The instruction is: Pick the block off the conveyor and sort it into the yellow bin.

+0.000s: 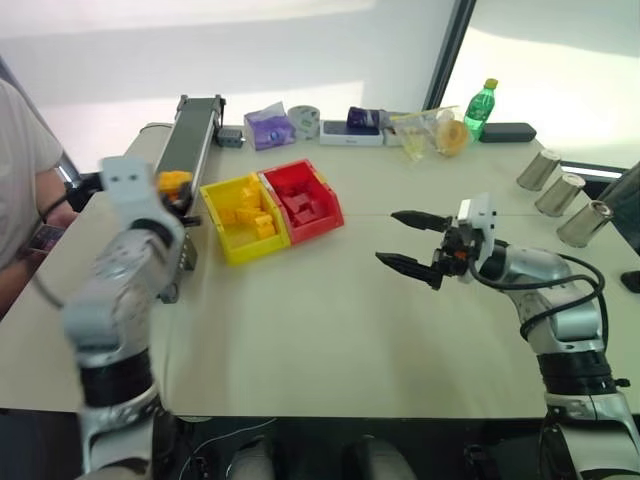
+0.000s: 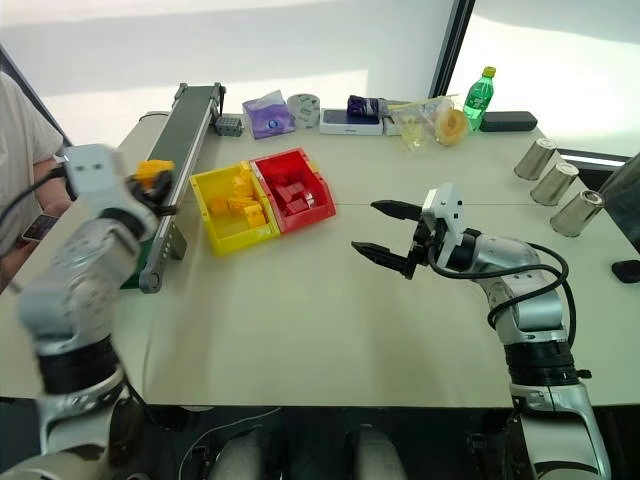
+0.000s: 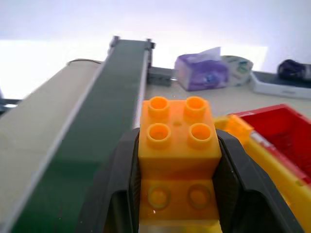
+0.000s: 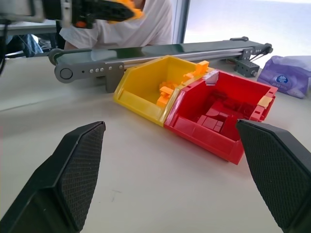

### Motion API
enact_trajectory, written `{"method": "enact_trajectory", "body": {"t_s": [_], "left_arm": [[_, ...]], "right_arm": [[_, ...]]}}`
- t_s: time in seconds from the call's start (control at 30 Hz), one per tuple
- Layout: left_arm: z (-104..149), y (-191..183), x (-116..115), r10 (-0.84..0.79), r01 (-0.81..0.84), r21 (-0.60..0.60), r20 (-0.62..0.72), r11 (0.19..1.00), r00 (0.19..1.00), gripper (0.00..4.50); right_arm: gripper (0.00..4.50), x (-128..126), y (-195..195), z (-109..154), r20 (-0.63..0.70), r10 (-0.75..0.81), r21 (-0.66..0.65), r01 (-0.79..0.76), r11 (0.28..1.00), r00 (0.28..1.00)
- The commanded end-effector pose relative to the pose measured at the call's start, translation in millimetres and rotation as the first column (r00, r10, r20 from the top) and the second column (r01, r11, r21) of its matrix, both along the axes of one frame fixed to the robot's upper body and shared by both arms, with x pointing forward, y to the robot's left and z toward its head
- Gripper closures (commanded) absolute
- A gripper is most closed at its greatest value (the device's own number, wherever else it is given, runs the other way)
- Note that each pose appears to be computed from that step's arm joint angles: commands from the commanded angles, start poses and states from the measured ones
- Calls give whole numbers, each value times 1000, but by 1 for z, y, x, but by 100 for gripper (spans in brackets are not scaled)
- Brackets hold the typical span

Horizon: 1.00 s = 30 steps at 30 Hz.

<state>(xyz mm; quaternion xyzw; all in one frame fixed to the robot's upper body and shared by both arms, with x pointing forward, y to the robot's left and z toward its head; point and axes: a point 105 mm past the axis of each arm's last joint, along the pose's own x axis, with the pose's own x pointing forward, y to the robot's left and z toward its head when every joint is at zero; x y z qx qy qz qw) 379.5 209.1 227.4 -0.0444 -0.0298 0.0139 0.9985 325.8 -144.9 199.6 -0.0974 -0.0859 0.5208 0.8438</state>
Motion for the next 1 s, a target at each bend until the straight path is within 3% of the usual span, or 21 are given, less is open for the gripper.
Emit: {"method": "enact_trajectory", "body": {"t_s": [0.03,0.23,0.43,0.47,0.63,0.73,1.0], "left_arm": [[3,-13,26,-20,20,18,30,1000,999,315],[-7,-32,53,-90,91,-17,29,996,996,315],[-7,-27,56,-62,62,-10,40,998,997,24],[-5,-26,55,-60,61,-12,49,998,997,5],[10,-23,37,-123,128,-43,110,991,986,5],[22,-11,8,-208,213,-10,165,977,964,5],[11,42,-67,-282,269,153,69,951,957,5]], "right_arm": [[0,-5,0,14,65,-4,8,3,1000,998],[0,-8,-4,14,66,-31,-2,32,999,997],[0,-10,-8,13,61,-51,-3,51,999,997],[0,-10,-8,12,59,-51,-3,51,999,997],[0,-7,-8,12,57,-43,-8,43,999,997],[0,-5,-8,11,55,-37,-12,37,999,998],[0,-1,-9,9,48,-17,-23,19,1000,999]]}}
